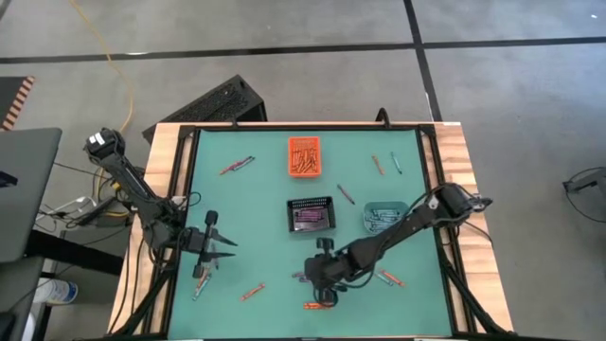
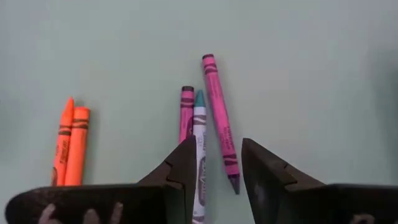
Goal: Sort crayons
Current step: Put the violet crayon into the black bin
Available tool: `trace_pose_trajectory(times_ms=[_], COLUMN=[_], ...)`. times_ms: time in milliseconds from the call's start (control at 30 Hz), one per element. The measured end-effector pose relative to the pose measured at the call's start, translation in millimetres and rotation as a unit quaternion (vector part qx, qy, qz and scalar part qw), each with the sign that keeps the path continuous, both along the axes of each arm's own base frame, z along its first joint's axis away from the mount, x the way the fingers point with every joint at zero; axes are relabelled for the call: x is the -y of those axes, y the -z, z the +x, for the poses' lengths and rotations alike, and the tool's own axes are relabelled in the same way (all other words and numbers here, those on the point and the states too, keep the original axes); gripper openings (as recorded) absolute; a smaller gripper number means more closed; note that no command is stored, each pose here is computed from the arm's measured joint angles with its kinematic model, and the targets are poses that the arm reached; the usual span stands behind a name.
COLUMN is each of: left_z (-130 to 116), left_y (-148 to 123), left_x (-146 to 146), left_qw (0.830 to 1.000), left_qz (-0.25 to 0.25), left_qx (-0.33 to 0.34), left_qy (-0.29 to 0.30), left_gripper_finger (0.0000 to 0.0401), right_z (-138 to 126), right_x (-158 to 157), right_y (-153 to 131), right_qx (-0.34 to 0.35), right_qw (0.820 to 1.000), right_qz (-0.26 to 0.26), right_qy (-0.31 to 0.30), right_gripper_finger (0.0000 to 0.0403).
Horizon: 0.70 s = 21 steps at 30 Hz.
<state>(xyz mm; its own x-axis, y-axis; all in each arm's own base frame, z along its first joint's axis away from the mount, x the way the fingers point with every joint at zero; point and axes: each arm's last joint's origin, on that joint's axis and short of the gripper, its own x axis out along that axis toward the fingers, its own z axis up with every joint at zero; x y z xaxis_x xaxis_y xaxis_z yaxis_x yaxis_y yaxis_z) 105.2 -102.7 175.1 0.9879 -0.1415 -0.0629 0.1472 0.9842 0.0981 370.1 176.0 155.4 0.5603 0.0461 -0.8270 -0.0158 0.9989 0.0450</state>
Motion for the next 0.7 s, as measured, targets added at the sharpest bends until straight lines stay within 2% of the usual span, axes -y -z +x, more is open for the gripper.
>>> trace_pose_trajectory(times_ms=[200,700], left_z=[0.5,0.5], left_y=[1.0,1.1], left_x=[0.7,0.6], left_qw=[1.0,1.0], left_qz=[0.015,0.017], left_qx=[-0.001,-0.001], left_qy=[0.002,0.001], left_gripper_finger=[0.0106,0.0106], right_z=[5.7,2.9], right_x=[4.4,3.0], right_y=[-5.7,-4.7], right_qx=[-0.029,-0.039], right_qw=[0.999,0.999], right_qz=[-0.025,-0.03], right_qy=[-0.008,-0.011], right_gripper_finger=[0.0119,0.0119])
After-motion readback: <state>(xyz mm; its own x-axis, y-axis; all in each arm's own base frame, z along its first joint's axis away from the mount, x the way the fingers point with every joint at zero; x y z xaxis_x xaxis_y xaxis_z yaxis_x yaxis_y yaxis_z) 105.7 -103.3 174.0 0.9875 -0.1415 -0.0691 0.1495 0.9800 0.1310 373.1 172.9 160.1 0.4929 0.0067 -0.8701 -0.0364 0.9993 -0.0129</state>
